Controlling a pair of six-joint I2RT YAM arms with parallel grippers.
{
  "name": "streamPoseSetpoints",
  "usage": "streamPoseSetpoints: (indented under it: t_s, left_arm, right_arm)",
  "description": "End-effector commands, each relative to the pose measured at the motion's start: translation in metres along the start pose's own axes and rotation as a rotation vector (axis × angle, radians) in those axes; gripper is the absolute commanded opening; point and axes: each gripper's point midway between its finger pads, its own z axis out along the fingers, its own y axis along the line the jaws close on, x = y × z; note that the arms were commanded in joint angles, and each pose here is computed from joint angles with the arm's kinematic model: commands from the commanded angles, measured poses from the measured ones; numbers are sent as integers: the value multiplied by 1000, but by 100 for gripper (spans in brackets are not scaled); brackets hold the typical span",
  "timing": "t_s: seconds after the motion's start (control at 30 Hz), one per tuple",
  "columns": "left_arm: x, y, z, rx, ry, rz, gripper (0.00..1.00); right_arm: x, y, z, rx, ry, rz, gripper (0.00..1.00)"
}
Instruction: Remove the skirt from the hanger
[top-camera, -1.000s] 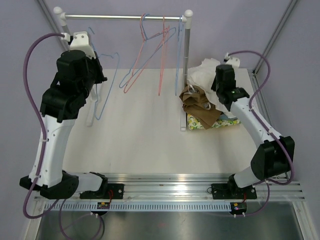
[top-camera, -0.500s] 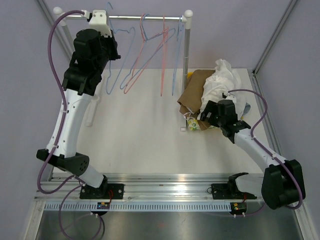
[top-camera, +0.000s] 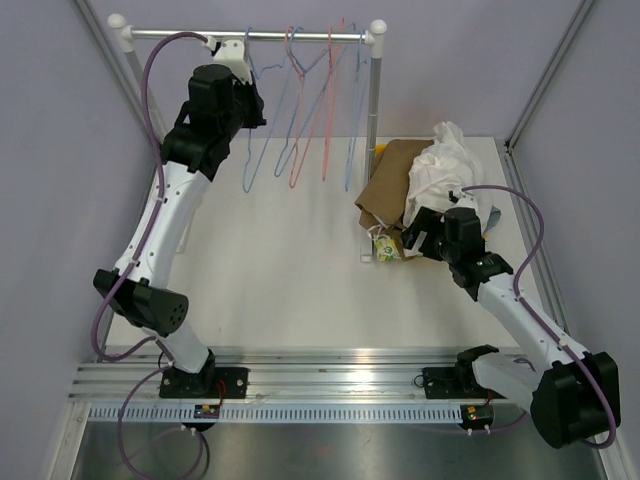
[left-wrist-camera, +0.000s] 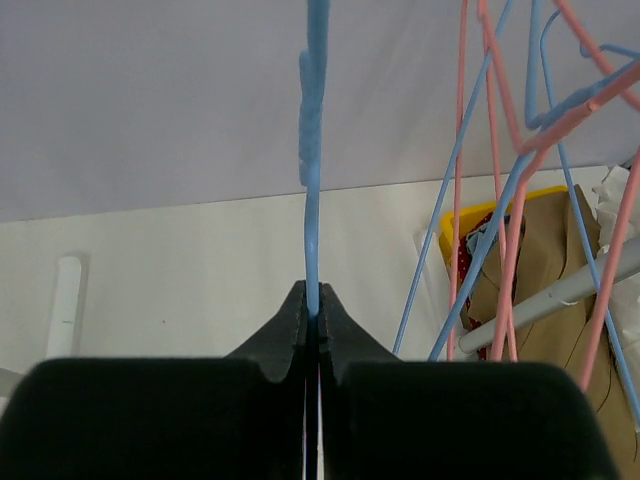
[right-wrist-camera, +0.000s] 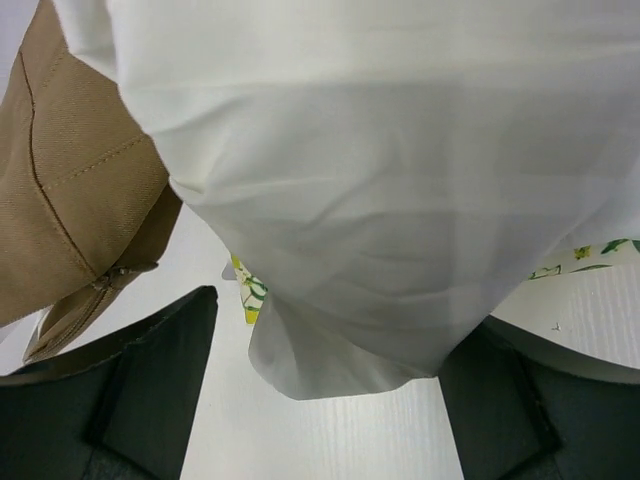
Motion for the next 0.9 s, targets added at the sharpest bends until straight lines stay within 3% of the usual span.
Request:
streamPoseSetpoints:
  t_s: [0.0,0.1,0.13,0.2,0.23,0.27,0.4,0.43,0.47,0.6,0.87]
  left_arm:
    - [-31,-9,-41,33,-101,-31,14]
    - [-29,1,-69,2,-102,-23,50]
    - [-29,4,-78,-10,-106,-23,75]
    - [-10,12,-88,-34,-66,-16,87]
    - [-19,16,-113,-40,-104,-23,99]
    - [-11,19,-120,-49,-96,-31,99]
    - [24,31,-169,-61,-79,-70,99]
    - [56,35,-169,-68,-22,-69,99]
    - [52,37,-198,-55,-74,-96,99]
    - [101,57,-245,-89,-89,-117,99]
    - [167,79,-286,-136,-42,-127,99]
  right_arm:
    - [-5,9,-13,-42,-18,-3,91]
    - [-12,12,-23,-54,-36,-5,92]
    - [-12,13,-27,-60,-35,-9,92]
    - [-24,19,-41,-85,-75,-14,95]
    - [-28,22,-48,-90,-81,-12,95]
    - [-36,25,-58,-105,-109,-9,99]
    - [-57,40,-94,-165,-170,14,99]
    - [-57,41,-103,-170,-166,20,100]
    - [-67,50,-124,-221,-203,27,99]
    - [-76,54,-181,-284,-281,39,99]
    - [-64,46,-291,-434,-457,55,99]
